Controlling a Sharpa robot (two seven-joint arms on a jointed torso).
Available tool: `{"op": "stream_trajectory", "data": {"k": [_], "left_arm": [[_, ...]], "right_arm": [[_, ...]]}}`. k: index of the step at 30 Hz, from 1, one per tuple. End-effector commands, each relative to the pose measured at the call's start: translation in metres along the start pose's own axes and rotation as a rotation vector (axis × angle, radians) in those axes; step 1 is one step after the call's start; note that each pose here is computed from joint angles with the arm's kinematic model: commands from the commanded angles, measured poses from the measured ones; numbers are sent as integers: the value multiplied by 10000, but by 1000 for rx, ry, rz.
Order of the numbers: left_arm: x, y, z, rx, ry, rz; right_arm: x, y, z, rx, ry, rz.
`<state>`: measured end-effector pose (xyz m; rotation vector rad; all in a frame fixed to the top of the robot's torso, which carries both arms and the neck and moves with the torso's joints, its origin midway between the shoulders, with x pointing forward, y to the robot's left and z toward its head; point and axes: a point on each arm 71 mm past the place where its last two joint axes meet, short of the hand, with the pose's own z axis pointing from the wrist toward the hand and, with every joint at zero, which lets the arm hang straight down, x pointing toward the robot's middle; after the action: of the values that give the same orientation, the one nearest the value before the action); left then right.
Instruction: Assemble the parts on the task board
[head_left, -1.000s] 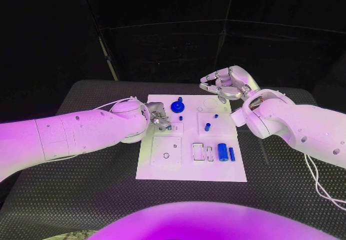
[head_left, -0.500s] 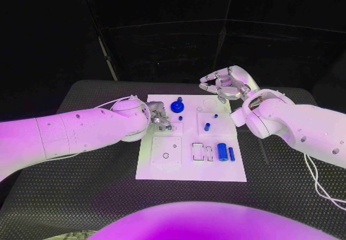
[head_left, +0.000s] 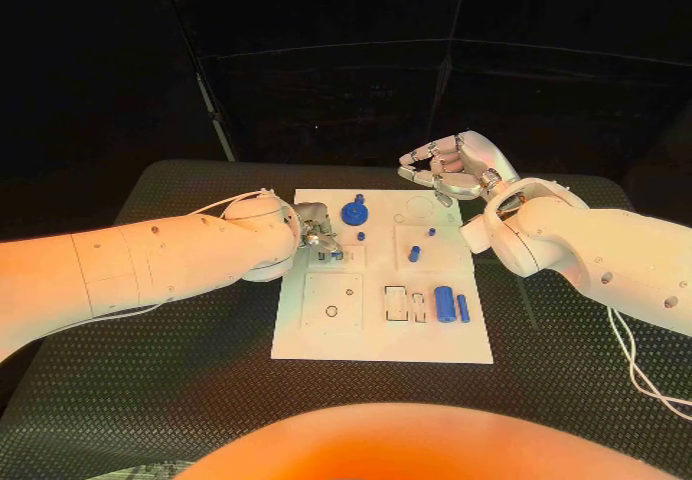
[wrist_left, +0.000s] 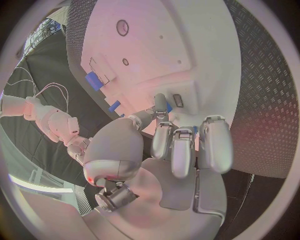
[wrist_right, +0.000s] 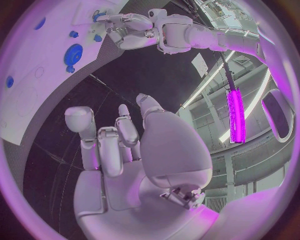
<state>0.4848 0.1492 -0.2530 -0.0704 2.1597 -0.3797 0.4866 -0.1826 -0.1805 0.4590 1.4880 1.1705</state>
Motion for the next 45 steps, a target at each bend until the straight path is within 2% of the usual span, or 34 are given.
{"op": "stream_trajectory", "data": {"k": [1,17,34,39,45], "left_arm": [[57,19,-3,-16,38,5],[-6,67,-57,-13,8,-14],[-124,39,-120,31,-76,-69],[-151,88,-153,46,-105,-88],[-211,235,-244,102,-155,-158]], "right_arm": [[1,17,7,-7,3,3],[1,12,11,-8,2,2],[-10,-2,15,-7,-2,0],[-16,-7,14,-6,-3,-1],[-28,-17,7,-3,-3,-3]]}}
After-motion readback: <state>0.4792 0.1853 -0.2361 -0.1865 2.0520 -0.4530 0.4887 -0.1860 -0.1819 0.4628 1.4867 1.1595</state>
